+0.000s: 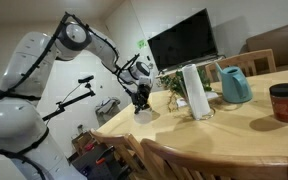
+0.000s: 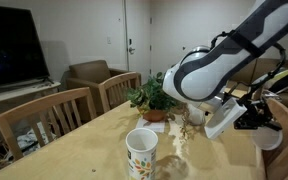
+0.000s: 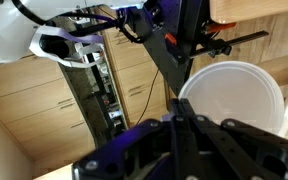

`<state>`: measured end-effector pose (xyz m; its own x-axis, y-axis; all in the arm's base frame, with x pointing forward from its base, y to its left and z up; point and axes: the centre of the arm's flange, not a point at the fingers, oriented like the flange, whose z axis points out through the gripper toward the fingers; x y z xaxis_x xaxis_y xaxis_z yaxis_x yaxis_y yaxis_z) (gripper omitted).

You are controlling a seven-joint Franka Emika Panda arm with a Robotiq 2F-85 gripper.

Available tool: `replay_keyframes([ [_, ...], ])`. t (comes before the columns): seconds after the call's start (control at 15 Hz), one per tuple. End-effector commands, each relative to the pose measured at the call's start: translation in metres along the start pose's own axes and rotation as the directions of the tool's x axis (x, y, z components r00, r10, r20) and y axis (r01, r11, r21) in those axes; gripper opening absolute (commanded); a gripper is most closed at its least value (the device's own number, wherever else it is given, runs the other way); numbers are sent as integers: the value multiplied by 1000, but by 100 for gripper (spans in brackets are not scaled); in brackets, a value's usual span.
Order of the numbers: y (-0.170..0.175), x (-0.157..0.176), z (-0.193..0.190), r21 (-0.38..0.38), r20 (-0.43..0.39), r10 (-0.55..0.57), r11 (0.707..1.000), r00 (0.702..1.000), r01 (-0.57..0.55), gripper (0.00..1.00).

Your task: Move the white lid forwards

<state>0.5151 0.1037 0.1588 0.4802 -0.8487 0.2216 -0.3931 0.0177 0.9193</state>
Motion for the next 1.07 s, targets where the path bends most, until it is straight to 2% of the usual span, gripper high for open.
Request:
replay_keyframes([
  [0.0, -19, -5, -24, -43, -33, 50, 998, 998, -51, 0],
  [0.33, -41, -8, -27, -97, -75, 45, 994, 996, -52, 0],
  [0.73, -66, -8, -24, -198, -118, 45, 978, 992, -68, 0],
  [1.0, -74, -7, -24, -185, -111, 30, 981, 993, -50, 0],
])
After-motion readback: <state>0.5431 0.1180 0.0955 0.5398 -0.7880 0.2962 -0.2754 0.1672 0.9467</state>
